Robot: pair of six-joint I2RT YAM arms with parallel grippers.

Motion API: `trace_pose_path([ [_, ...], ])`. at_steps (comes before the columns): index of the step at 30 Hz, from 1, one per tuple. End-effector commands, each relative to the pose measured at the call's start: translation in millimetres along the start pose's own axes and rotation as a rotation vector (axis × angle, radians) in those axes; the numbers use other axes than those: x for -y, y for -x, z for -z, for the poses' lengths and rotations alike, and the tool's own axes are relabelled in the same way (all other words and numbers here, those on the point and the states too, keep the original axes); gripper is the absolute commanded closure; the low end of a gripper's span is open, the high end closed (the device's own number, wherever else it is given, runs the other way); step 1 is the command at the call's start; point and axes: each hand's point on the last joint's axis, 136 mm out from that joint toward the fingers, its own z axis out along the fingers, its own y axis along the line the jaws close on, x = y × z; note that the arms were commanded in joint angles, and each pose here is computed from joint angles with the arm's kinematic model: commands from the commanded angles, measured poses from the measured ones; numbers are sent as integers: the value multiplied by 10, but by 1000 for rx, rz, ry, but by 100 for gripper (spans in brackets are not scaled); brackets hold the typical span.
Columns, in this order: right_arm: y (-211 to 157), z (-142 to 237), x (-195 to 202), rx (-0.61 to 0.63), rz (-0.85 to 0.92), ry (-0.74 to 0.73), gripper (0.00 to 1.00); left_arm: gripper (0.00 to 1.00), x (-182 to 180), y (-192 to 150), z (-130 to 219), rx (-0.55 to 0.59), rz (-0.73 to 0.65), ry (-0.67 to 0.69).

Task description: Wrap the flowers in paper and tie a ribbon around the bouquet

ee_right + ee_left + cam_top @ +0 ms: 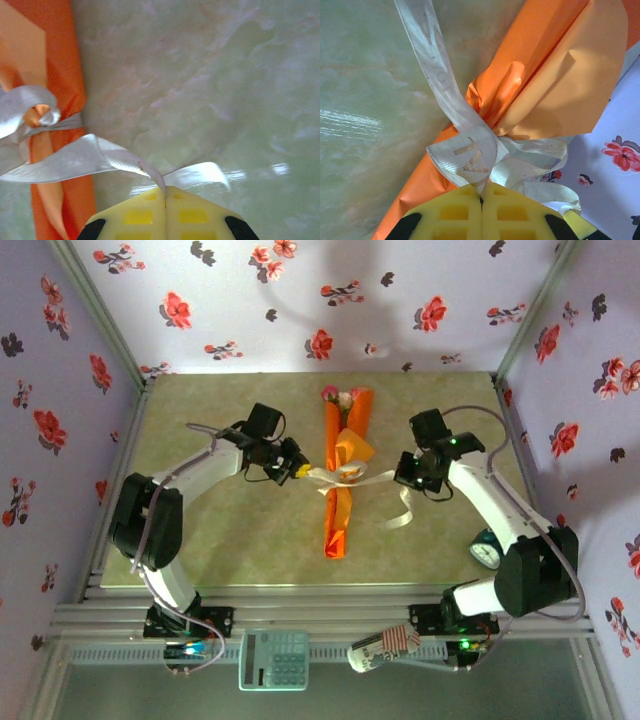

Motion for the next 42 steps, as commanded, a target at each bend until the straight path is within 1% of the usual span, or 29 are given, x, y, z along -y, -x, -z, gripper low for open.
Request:
trace_pose_path([
  [1, -22, -4, -262, -6, 41, 103, 100, 100, 8, -12, -27, -14, -8, 11],
  [4, -35, 7, -412, 8, 61, 141, 100, 100, -34, -15, -39, -13, -1, 19],
  [7, -165, -117, -456, -43, 51, 163, 100, 100, -88, -35, -47, -15, 9, 31],
  [13, -529, -440, -242, -162, -17, 119, 100, 100, -127, -95, -24, -26, 6, 39],
  [18, -712, -592, -158, -256, -41, 92, 100, 100, -136, -131, -14, -38, -8, 50],
  [20, -719, -596, -158, -257, -33, 91, 99, 100, -143, -143, -6, -40, -14, 56],
  [24, -631, -505, -86, -206, -4, 40, 69, 100, -138, -149, 1, -39, -22, 60],
  [26, -525, -415, -54, -134, 7, 24, 61, 100, -130, -152, 2, -40, -23, 60],
  [28, -454, -346, -34, -80, -14, 17, 59, 100, -110, -154, 6, -38, -28, 58],
  [29, -427, -315, -31, -59, -50, 18, 60, 100, -105, -158, 3, -40, -30, 60],
  [30, -408, -288, -28, -41, -101, 21, 63, 100, -103, -158, 3, -40, -30, 61],
  [31, -385, -259, -63, -17, -173, 44, 66, 100, -99, -156, 2, -40, -31, 61],
  [32, -354, -235, -157, 12, -240, 93, 66, 100, -93, -161, -1, -40, -32, 59],
  [34, -313, -227, -324, 60, -393, 171, 64, 100, -90, -169, -5, -42, -33, 60],
  [37, -329, -355, -532, 63, -668, 291, 60, 100, -91, -177, -16, -45, -34, 62],
  [39, -307, -427, -553, 67, -816, 338, 56, 100, -86, -180, -17, -46, -36, 61],
  [41, -264, -444, -499, 92, -884, 327, 56, 100, -83, -180, -20, -46, -38, 61],
  [42, -217, -434, -477, 114, -869, 316, 58, 100, -83, -181, -23, -47, -38, 62],
])
